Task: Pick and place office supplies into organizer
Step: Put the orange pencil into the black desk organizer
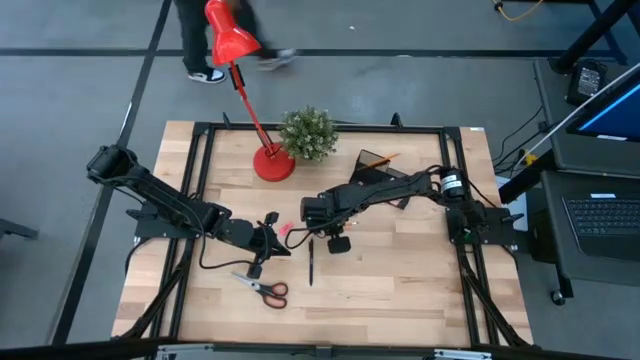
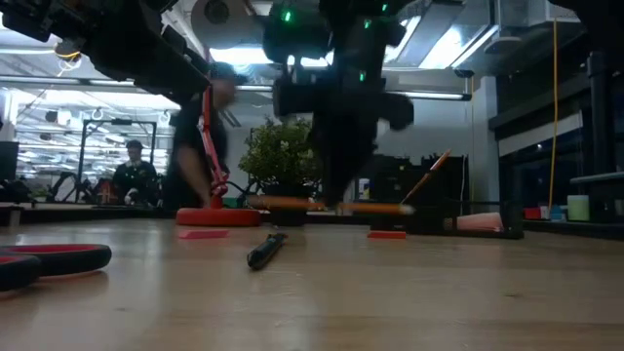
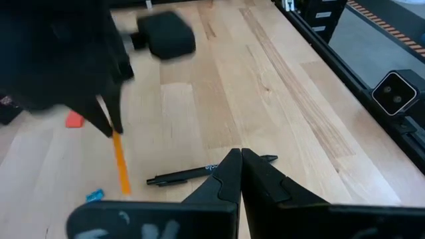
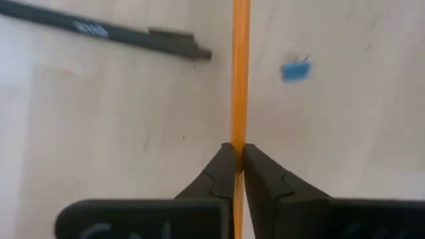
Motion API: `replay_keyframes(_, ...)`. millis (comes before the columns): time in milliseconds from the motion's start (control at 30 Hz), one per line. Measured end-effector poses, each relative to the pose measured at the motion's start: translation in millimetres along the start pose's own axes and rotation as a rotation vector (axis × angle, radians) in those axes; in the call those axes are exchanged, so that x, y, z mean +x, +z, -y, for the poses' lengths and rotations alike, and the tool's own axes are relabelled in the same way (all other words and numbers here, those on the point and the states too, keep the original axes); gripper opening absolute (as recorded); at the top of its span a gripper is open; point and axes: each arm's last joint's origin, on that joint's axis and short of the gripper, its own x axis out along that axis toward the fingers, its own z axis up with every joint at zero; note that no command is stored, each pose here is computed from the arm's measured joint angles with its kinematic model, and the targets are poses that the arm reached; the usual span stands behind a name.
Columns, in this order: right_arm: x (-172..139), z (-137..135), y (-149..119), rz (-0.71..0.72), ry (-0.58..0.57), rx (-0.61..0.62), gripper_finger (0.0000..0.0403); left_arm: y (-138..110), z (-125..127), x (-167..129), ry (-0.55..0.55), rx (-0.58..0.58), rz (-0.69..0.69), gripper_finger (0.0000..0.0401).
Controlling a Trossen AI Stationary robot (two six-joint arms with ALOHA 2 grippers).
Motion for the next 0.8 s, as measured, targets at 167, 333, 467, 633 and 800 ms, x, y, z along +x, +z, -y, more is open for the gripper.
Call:
replay_keyframes(167,-36,-1,1,0.088,-0.056,-0.003,0.0023,0,0,0,0.001,0.001,-0.004,0.0003)
replay_keyframes(333,-68,-1,-1,0.156,-0.107,-0.001,0.0023,0,0,0,0.001,0.001,-0.004,0.0003)
replay_keyframes(467,-96,-2,-6,0.218,-0.125,0.001,0.0023,0,0,0,0.001,0.001,-0.004,0.0003)
replay_keyframes(633,-134,-5,-16,0.294,-0.171,0.015,0.0023,0,0,0,0.000,0.001,-0.004,0.0003)
replay_keyframes(800,-164,-7,-28,0.347,-0.194,0.041,0.0023,0,0,0,-0.001,0.001,-0.004,0.0003)
